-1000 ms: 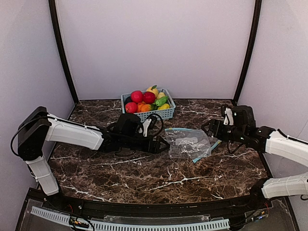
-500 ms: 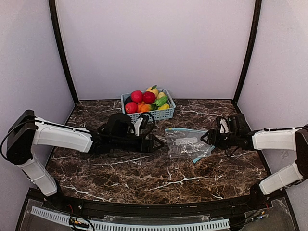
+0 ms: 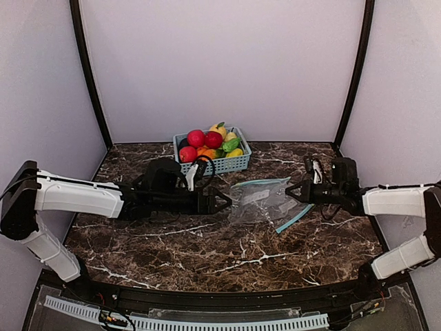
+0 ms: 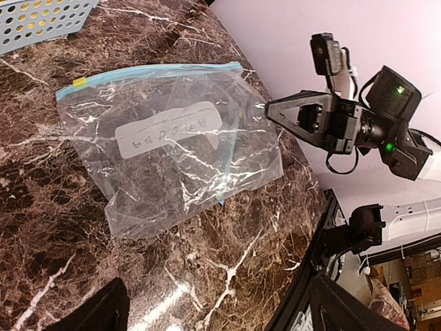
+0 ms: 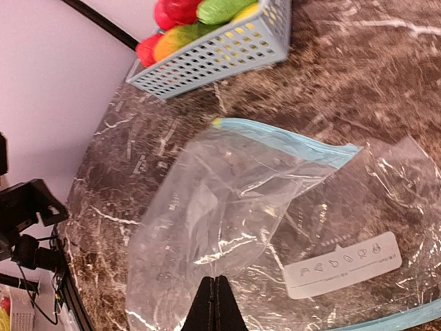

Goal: Place the food in the zip-top bag and seal the zipper
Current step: Pick up the zipper food storage bag from the center of the board, then pass from the right arm to the left

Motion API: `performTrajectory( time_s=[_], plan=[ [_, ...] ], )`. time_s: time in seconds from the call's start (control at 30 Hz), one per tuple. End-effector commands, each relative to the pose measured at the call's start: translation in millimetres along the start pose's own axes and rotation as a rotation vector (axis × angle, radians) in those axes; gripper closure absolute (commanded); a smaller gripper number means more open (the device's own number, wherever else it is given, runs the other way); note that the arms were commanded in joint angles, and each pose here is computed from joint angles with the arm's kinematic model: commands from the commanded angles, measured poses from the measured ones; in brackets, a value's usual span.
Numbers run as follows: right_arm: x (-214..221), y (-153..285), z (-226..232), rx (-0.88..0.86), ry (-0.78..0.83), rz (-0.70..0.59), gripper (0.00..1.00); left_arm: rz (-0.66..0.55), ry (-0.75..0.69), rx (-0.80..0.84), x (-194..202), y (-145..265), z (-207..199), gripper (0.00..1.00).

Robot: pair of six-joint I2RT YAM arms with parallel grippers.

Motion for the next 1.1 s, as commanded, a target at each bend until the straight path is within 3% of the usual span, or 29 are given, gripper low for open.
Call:
performTrajectory(
  time_s=[0.0,0.43,0.67,0.77,1.07],
  plan=[
    [-13.8,18.5,38.0,-0.123,0.114,-0.095,1.0,-0.034,0.005,0.016,-9.3,9.9,-11.9,0.09],
    [-4.6,36.1,120.9,-0.264,0.243,-0.136,1.0,-0.056,0.028,0.134,-24.5,9.2,-37.0,0.06],
    [-8.3,25.9,139.7,-0.237,0.21,-0.127,1.0,0.025,-0.13,0.236,-18.5,-2.0,-61.1,0.01],
    [-10.4,18.8,142.7,-0.218,0.197,-0.12,1.0,0.1,-0.205,0.14,-4.5,-12.4,-64.3,0.01],
    [-16.5,4.5,143.7,-0.168,0.11,-0.105,1.0,0.104,-0.333,-0.031,5.0,-29.3,-59.6,0.01]
  ],
)
Point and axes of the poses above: each gripper's point midway between its finger pads, its own y axis back along the fingers, its own z axis along the line the jaws close on, x = y × z, the point moved 5 cm from there along y, back along the fingers, and after that the axes turned 8 degrees about y, right-handed, at the moved point
